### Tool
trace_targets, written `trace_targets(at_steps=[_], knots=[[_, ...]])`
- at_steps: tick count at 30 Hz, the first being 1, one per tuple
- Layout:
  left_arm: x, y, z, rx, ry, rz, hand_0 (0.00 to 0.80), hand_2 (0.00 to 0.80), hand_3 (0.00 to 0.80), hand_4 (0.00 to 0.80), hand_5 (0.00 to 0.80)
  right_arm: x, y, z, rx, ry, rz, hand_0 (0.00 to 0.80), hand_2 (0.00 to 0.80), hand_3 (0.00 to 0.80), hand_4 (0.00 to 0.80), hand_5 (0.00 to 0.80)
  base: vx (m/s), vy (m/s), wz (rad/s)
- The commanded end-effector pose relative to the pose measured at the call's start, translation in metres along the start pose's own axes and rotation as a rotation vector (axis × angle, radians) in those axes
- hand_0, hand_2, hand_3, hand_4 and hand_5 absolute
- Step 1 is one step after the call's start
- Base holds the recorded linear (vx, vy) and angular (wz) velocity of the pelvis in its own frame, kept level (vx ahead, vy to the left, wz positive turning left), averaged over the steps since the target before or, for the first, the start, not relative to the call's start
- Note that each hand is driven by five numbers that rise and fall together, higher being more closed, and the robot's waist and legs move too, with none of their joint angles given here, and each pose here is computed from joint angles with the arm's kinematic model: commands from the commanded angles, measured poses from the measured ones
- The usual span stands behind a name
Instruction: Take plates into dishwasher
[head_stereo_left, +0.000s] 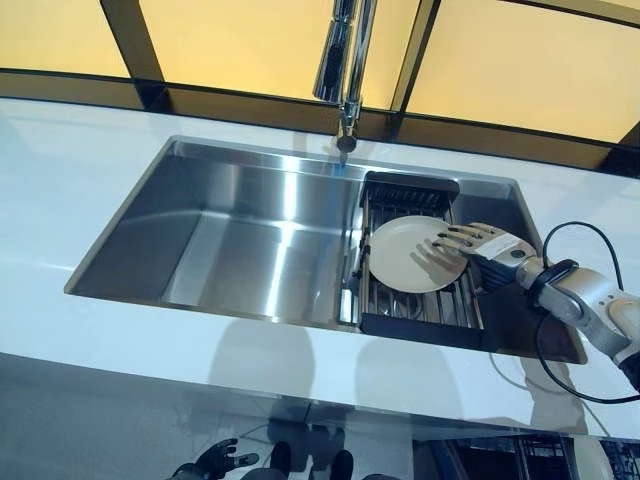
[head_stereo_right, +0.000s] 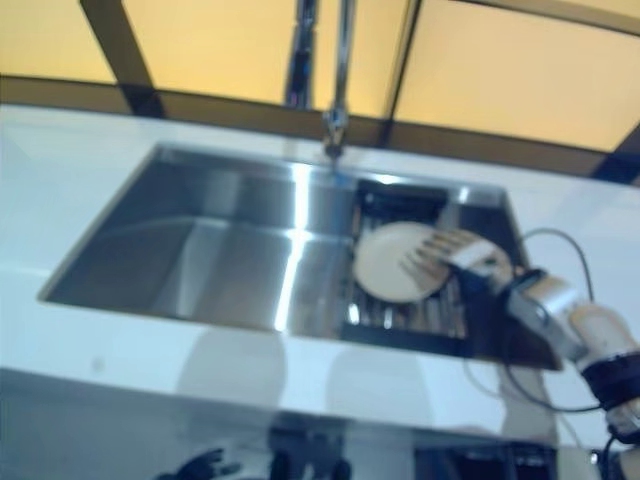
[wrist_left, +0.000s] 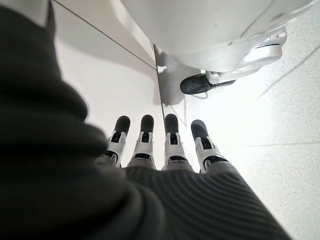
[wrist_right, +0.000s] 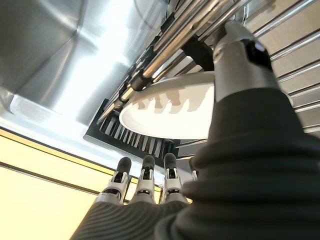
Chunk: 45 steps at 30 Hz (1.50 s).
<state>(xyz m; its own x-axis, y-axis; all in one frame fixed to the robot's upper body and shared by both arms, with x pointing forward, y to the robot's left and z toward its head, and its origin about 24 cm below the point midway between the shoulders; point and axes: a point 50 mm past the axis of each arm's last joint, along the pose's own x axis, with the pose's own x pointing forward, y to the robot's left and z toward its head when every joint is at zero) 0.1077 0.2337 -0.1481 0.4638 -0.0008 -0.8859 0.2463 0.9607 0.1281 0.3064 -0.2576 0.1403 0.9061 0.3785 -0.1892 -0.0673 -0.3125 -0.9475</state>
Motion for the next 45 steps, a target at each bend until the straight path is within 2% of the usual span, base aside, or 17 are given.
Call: trace_targets(at_steps=[1, 23, 45], knots=[[0.003, -0.001, 0.002, -0.014, 0.001, 0.008, 0.0, 0.0, 0.0, 0.0, 0.0, 0.008, -0.022, 0.0, -0.004, 0.016, -0.086, 0.0, 0.0, 0.0, 0.0, 0.0, 0.0, 0.0, 0.0], [0.005, 0.005, 0.016, -0.004, -0.029, 0.014, 0.0, 0.0, 0.0, 0.0, 0.0, 0.029, -0.009, 0.002, -0.014, 0.066, -0.017, 0.0, 0.0, 0.0, 0.0, 0.0, 0.0, 0.0, 0.0], [0.005, 0.003, 0.018, -0.008, -0.034, 0.009, 0.0, 0.0, 0.0, 0.0, 0.0, 0.028, 0.002, -0.008, -0.008, 0.158, -0.033, 0.0, 0.0, 0.0, 0.0, 0.0, 0.0, 0.0, 0.0]])
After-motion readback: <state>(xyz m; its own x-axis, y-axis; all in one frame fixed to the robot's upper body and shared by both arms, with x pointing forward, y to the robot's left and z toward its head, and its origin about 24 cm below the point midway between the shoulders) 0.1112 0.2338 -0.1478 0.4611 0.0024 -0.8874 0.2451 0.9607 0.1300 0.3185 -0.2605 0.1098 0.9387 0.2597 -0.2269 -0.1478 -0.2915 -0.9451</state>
